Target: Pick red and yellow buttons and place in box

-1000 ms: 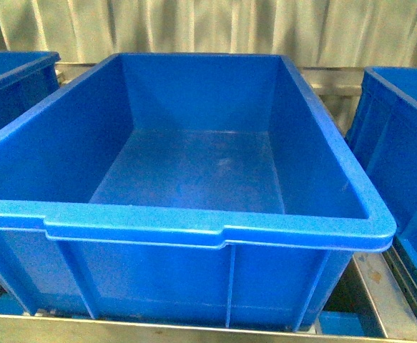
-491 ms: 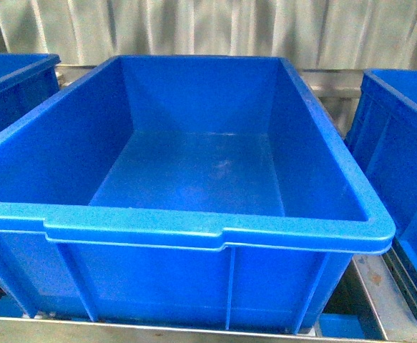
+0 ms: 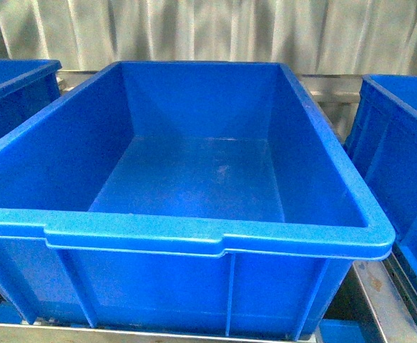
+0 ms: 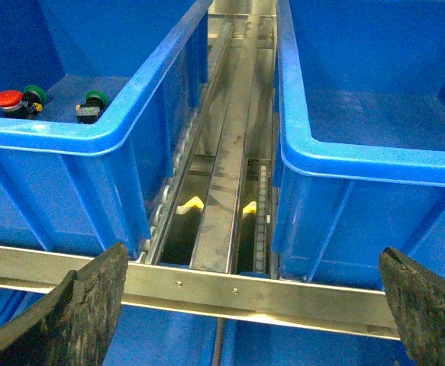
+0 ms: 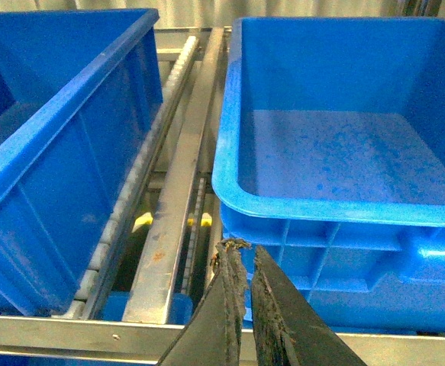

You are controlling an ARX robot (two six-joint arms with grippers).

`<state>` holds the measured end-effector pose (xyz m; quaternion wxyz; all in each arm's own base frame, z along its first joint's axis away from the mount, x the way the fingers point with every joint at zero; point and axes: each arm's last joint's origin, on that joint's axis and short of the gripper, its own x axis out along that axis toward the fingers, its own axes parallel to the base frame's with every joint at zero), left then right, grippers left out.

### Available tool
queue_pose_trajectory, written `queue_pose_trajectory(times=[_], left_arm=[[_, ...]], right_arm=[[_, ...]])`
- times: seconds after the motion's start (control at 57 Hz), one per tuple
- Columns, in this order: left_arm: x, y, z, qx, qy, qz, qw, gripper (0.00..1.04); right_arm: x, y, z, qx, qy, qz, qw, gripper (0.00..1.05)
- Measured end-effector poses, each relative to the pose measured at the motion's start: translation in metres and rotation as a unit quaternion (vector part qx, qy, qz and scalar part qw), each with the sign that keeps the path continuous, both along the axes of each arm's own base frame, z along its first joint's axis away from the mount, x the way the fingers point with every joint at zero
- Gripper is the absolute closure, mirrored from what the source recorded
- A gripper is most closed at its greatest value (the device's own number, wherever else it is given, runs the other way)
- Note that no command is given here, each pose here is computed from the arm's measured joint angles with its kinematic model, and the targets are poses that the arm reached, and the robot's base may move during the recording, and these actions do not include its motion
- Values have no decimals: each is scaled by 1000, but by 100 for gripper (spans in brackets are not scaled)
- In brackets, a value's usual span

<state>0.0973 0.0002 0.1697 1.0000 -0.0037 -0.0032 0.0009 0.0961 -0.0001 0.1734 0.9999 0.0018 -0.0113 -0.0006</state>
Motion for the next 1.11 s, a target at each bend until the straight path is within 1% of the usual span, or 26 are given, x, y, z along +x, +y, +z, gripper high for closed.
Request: queue_pose_trajectory(times=[0.035, 0.07, 0.088, 0.123, 0.158, 0.228, 0.263, 0.298, 0.386, 0.421, 0.474, 0.579, 0.596, 0.667, 1.105], left_arm=[[0, 0, 0, 0, 0, 0, 1000, 8], [0, 0, 0, 0, 0, 0, 1000, 8], [0, 0, 0, 0, 0, 0, 1000, 8], [0, 0, 0, 0, 0, 0, 1000, 8], [0, 0, 0, 0, 0, 0, 1000, 8], [0, 0, 0, 0, 0, 0, 1000, 8], [0, 0, 0, 0, 0, 0, 1000, 8], [0, 0, 0, 0, 0, 0, 1000, 8], [0, 0, 0, 0, 0, 0, 1000, 8], [0, 0, 0, 0, 0, 0, 1000, 8], [0, 0, 0, 0, 0, 0, 1000, 8], [0, 0, 0, 0, 0, 0, 1000, 8], [0, 0, 0, 0, 0, 0, 1000, 8], [0, 0, 0, 0, 0, 0, 1000, 8], [0, 0, 0, 0, 0, 0, 1000, 8]], right_arm=[[0, 0, 0, 0, 0, 0, 1000, 100], [0, 0, 0, 0, 0, 0, 1000, 92], [0, 0, 0, 0, 0, 0, 1000, 91], [0, 0, 0, 0, 0, 0, 1000, 83], [0, 0, 0, 0, 0, 0, 1000, 79], [0, 0, 0, 0, 0, 0, 1000, 66], [0, 0, 0, 0, 0, 0, 1000, 61], [0, 0, 0, 0, 0, 0, 1000, 53], [0, 0, 0, 0, 0, 0, 1000, 42], [0, 0, 0, 0, 0, 0, 1000, 34], [0, 0, 0, 0, 0, 0, 1000, 28], [0, 0, 0, 0, 0, 0, 1000, 6], [0, 0, 0, 0, 0, 0, 1000, 5], [0, 0, 0, 0, 0, 0, 1000, 6], [0, 0, 0, 0, 0, 0, 1000, 6]])
